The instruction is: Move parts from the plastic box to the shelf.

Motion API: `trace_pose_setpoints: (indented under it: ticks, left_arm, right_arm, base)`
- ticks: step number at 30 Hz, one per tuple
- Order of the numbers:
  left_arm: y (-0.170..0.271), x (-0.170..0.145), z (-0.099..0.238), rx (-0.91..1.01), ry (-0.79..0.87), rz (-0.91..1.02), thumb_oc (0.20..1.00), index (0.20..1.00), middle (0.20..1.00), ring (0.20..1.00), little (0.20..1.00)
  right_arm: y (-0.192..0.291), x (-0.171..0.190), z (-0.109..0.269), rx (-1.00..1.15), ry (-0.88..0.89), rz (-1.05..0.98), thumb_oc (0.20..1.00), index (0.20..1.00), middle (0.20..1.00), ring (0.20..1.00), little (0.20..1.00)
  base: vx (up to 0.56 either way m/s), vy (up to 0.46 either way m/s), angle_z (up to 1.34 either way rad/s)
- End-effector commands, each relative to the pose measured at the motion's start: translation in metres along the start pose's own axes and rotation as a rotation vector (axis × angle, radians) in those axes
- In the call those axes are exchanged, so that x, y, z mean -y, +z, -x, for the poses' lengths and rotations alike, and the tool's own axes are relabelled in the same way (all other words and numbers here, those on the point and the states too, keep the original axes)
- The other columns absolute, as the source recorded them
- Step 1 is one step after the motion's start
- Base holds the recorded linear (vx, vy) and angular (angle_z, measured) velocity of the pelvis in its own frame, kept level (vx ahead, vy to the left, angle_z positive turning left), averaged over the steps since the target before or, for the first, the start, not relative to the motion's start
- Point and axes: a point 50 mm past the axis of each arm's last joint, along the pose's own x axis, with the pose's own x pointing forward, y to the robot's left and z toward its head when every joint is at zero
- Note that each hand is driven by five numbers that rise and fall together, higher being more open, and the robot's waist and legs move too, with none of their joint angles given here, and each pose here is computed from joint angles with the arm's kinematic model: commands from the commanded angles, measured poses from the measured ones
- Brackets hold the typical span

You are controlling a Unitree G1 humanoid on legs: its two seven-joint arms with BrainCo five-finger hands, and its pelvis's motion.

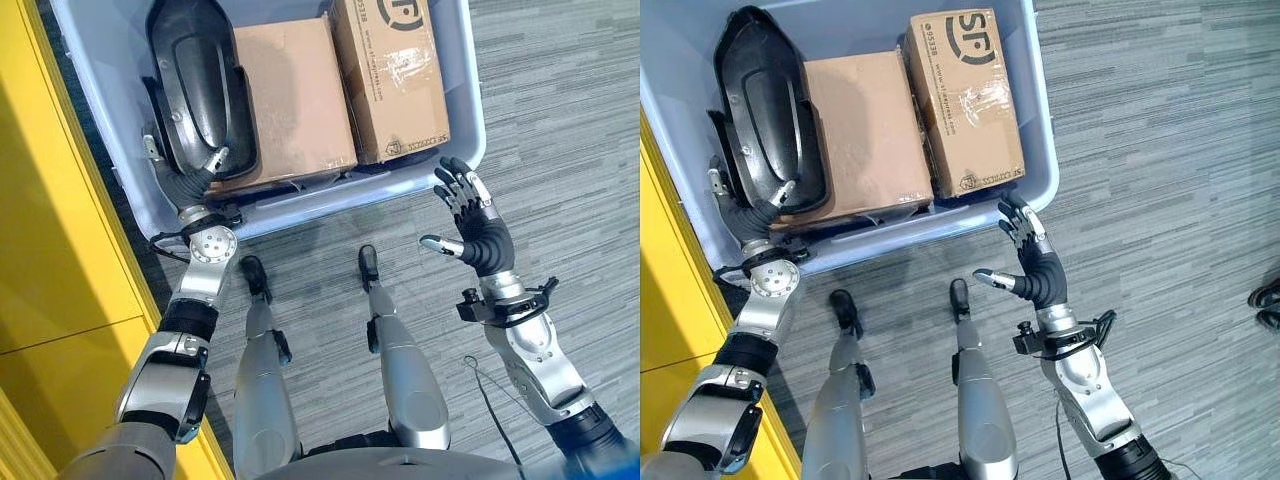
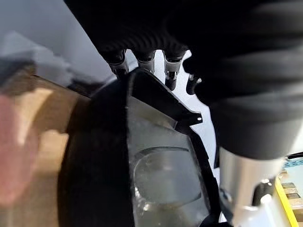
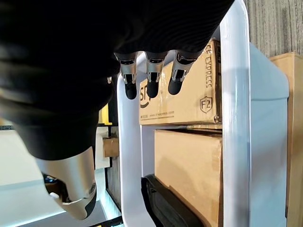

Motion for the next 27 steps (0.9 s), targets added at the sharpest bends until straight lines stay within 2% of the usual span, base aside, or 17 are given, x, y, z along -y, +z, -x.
trace_pose_setpoints:
  ticks: [1, 13, 21, 22, 23, 24, 27]
  left_arm:
    - [0.011, -0.012, -0.022, 0.039, 0.06, 0.012, 1.0, 1.0, 1.0, 1.0, 1.0]
    - [0.021, -0.022, -0.051, 0.023, 0.09, 0.026, 1.0, 1.0, 1.0, 1.0, 1.0]
    - [0.011, -0.029, -0.065, -0.072, 0.054, -0.027, 1.0, 1.0, 1.0, 1.0, 1.0]
    - [0.011, -0.029, -0.066, -0.071, 0.054, -0.027, 0.944, 0.944, 0.944, 0.944, 0.944]
    - [0.009, -0.031, -0.067, -0.084, 0.05, -0.037, 0.479, 0.479, 0.479, 0.479, 0.479]
    - [0.005, -0.033, -0.067, -0.119, 0.049, -0.032, 0.2, 0.2, 0.2, 0.2, 0.2]
    - [-0.001, -0.032, -0.066, -0.157, 0.021, -0.044, 0.2, 0.2, 0.2, 0.2, 0.2]
  right_arm:
    - [0.019, 0.014, 0.002, 0.101, -0.03, 0.004, 1.0, 1.0, 1.0, 1.0, 1.0]
    - [0.018, 0.016, 0.006, 0.08, -0.01, -0.008, 1.0, 1.0, 1.0, 1.0, 1.0]
    - [0.017, 0.016, 0.008, 0.059, 0.015, -0.025, 1.0, 1.0, 1.0, 1.0, 1.0]
    - [0.017, 0.016, 0.008, 0.06, 0.015, -0.025, 1.0, 1.0, 1.0, 1.0, 1.0]
    - [0.017, 0.016, 0.008, 0.058, 0.016, -0.028, 1.0, 1.0, 1.0, 1.0, 1.0]
    - [0.016, 0.016, 0.009, 0.052, 0.018, -0.035, 1.0, 1.0, 1.0, 1.0, 1.0]
    - [0.016, 0.017, 0.011, 0.042, 0.021, -0.029, 1.0, 1.0, 1.0, 1.0, 1.0]
  base:
    - [0.0, 0.0, 0.0]
    - [0.0, 0.002, 0.01]
    - [-0.01, 0.013, 0.07]
    - [-0.01, 0.018, 0.04]
    - [0.0, 0.0, 0.0]
    - [0.0, 0.0, 0.0]
    - [0.0, 0.01, 0.01]
